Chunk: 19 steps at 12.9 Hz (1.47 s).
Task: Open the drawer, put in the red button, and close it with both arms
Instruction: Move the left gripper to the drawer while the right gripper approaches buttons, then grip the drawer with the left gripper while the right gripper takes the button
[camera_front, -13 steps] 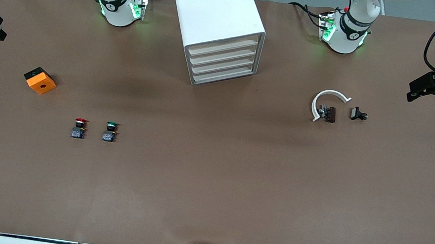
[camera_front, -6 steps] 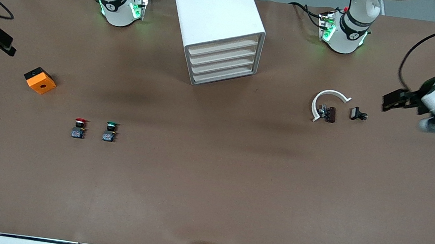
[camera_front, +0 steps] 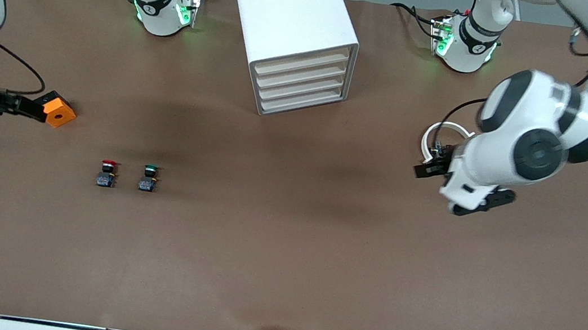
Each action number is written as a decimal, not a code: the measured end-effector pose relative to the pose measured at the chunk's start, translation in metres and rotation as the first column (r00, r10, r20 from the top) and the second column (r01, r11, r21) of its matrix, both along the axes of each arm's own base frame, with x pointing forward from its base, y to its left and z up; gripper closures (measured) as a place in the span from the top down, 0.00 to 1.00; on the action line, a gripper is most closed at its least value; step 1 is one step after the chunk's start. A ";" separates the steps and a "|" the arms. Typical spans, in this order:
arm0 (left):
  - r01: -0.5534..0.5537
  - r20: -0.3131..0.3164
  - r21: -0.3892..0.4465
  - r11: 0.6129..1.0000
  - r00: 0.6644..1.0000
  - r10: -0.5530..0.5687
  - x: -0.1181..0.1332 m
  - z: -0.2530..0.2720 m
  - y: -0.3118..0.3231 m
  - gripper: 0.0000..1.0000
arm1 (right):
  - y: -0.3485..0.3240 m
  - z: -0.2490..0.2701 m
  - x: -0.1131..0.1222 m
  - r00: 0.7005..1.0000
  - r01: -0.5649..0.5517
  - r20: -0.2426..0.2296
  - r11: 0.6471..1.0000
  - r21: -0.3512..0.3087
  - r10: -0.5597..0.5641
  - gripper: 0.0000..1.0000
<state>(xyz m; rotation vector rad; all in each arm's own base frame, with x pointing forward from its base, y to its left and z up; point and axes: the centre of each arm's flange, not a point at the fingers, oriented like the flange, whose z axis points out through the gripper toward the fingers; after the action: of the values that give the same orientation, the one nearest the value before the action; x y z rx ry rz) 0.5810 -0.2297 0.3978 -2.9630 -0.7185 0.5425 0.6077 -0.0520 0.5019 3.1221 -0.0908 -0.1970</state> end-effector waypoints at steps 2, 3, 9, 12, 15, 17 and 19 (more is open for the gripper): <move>-0.154 -0.066 0.013 0.988 0.986 0.155 -0.005 -0.036 -0.034 1.00 | 0.002 -0.021 0.015 1.000 -0.005 0.028 1.000 -0.005 0.005 1.00; -0.209 -0.093 0.049 0.977 0.973 0.213 -0.011 -0.053 -0.050 1.00 | 0.002 -0.038 0.023 0.999 -0.007 0.037 1.000 -0.008 0.008 1.00; -0.539 -0.319 0.204 0.817 0.753 0.576 -0.047 -0.125 -0.123 1.00 | 0.005 -0.163 0.029 0.994 -0.018 0.110 1.000 -0.020 0.020 1.00; -0.701 -0.312 0.368 0.611 0.527 0.791 -0.066 -0.153 -0.166 1.00 | 0.004 -0.189 0.019 0.988 -0.020 0.152 1.000 -0.024 0.023 1.00; -0.727 -0.274 0.489 0.482 0.396 0.876 -0.094 -0.182 -0.204 1.00 | 0.006 -0.203 0.014 0.981 -0.048 0.187 0.998 -0.029 0.052 1.00; -0.722 -0.301 0.537 0.436 0.319 0.899 -0.105 -0.190 -0.218 1.00 | 0.006 -0.222 0.007 0.976 -0.072 0.206 0.997 -0.033 0.077 1.00; -0.717 -0.322 0.575 0.393 0.243 0.915 -0.109 -0.194 -0.224 1.00 | 0.006 -0.244 -0.002 0.975 -0.076 0.208 0.996 -0.035 0.082 1.00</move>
<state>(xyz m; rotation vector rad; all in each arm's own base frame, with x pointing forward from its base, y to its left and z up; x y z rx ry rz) 0.4724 -0.4536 0.2041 -1.6048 -2.0270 1.1871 0.6053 -0.0465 0.2582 3.1009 0.0292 0.1335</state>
